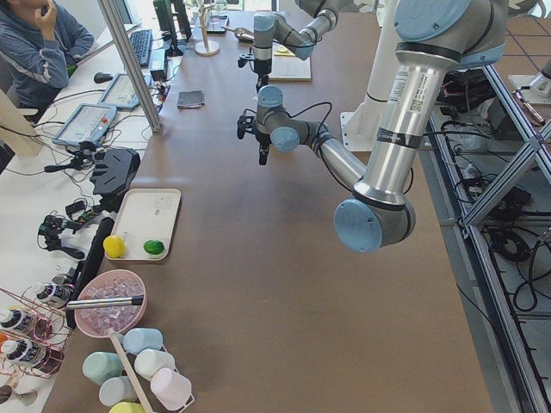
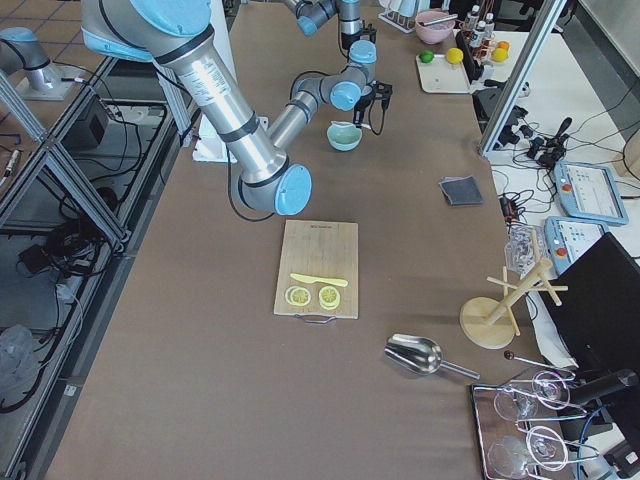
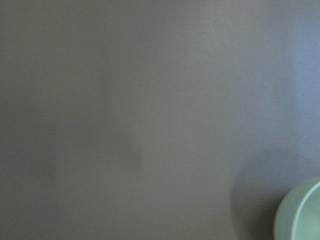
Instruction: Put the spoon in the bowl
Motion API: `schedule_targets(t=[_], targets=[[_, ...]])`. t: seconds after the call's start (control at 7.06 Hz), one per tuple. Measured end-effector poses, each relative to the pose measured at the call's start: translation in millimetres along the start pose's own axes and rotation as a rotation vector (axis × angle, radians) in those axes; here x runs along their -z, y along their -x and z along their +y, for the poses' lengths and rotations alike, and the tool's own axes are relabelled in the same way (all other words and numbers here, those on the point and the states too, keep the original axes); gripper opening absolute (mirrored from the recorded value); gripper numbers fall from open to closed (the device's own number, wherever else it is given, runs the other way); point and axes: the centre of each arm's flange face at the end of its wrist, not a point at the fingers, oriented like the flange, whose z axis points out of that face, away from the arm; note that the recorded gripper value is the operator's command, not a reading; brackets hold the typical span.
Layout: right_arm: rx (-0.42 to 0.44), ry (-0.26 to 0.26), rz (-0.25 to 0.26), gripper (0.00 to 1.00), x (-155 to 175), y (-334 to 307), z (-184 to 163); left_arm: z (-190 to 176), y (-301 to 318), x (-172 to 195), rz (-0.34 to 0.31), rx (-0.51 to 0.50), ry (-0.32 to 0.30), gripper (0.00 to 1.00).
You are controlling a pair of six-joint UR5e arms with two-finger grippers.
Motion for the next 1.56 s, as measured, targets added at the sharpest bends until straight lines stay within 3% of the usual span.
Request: schedule_targets(t=[0.28,0.42,0.71,0.85,1.13,1.28,1.56], targets=[[-0.053,-0.063,-0.028,0.0,-28,11,-5,5,46,19,-0.017,-0.041,0.011,0.98],[-0.071,-0.089,-0.031,0.3,-34,13,-5,6,54,22,-0.02,-0.048,0.015,0.98],[-0.083,-0.112,-0.029,0.59,-40,12,-1,6,57,23,-0.02,-0.052,0.018,0.98],[-0.08,-0.108,-0.029,1.0,-44,13,4,5,56,22,-0.02,-0.053,0.017,0.98],[-0.073,-0.097,-0.039,1.0,-42,10,15,3,55,22,-0.019,-0.054,0.015,0.98],[-0.07,-0.09,-0.055,1.0,-27,-5,15,2,56,24,-0.02,-0.051,0.012,0.98],[-0.069,-0.057,-0.071,1.0,27,-81,-18,-7,77,34,-0.044,-0.062,-0.006,0.98]])
